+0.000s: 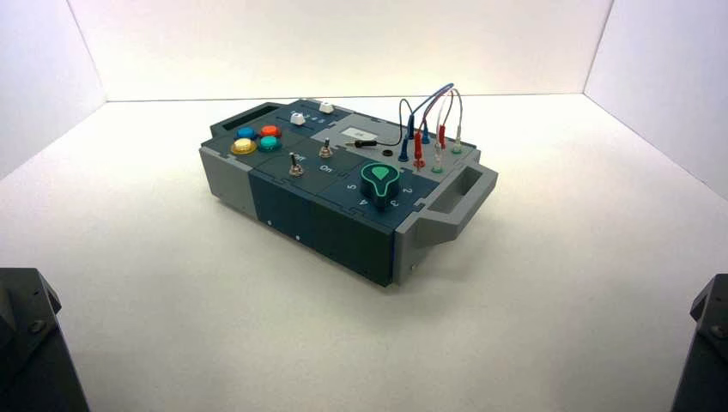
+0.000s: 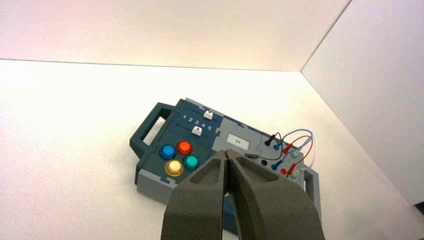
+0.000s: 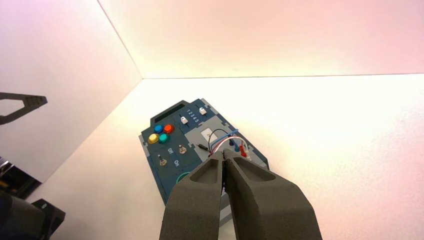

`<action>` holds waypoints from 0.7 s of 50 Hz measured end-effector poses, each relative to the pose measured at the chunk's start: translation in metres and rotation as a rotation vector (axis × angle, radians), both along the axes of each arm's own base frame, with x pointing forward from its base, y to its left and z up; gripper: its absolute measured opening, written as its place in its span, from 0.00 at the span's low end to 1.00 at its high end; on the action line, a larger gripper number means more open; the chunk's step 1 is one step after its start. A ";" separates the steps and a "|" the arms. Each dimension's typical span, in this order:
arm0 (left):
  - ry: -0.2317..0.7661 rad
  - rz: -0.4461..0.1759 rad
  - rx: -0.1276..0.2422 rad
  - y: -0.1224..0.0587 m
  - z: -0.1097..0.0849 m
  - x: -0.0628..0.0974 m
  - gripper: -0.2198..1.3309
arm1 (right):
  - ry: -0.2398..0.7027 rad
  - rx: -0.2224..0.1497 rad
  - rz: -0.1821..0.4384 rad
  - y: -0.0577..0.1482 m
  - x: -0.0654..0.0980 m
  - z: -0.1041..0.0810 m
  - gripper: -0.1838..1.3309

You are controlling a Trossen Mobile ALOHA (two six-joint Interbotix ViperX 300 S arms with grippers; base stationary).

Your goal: Push the yellow button with the left gripper.

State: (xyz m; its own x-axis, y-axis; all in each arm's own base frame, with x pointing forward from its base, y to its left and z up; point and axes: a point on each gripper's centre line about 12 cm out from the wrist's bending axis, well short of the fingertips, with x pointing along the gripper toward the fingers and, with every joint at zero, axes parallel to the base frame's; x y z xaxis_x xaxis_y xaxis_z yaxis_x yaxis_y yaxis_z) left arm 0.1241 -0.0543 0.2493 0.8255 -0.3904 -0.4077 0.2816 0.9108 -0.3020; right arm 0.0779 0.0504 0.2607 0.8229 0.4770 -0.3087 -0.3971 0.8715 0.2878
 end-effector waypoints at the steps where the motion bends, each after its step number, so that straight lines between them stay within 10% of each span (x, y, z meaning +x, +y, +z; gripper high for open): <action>1: 0.001 -0.001 0.002 0.000 0.001 0.001 0.03 | 0.001 0.000 0.000 0.000 0.000 0.000 0.03; 35: 0.249 -0.020 0.112 -0.016 -0.016 0.054 0.03 | 0.019 -0.006 0.000 0.001 0.003 -0.002 0.03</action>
State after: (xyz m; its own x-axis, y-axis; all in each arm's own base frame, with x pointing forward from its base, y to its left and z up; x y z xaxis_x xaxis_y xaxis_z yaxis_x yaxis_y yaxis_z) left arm 0.1779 -0.0706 0.2332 0.6869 -0.3464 -0.6389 0.2291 0.9375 -0.2620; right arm 0.0804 0.0512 0.2589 0.8169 0.4751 -0.3271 -0.3916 0.8732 0.2902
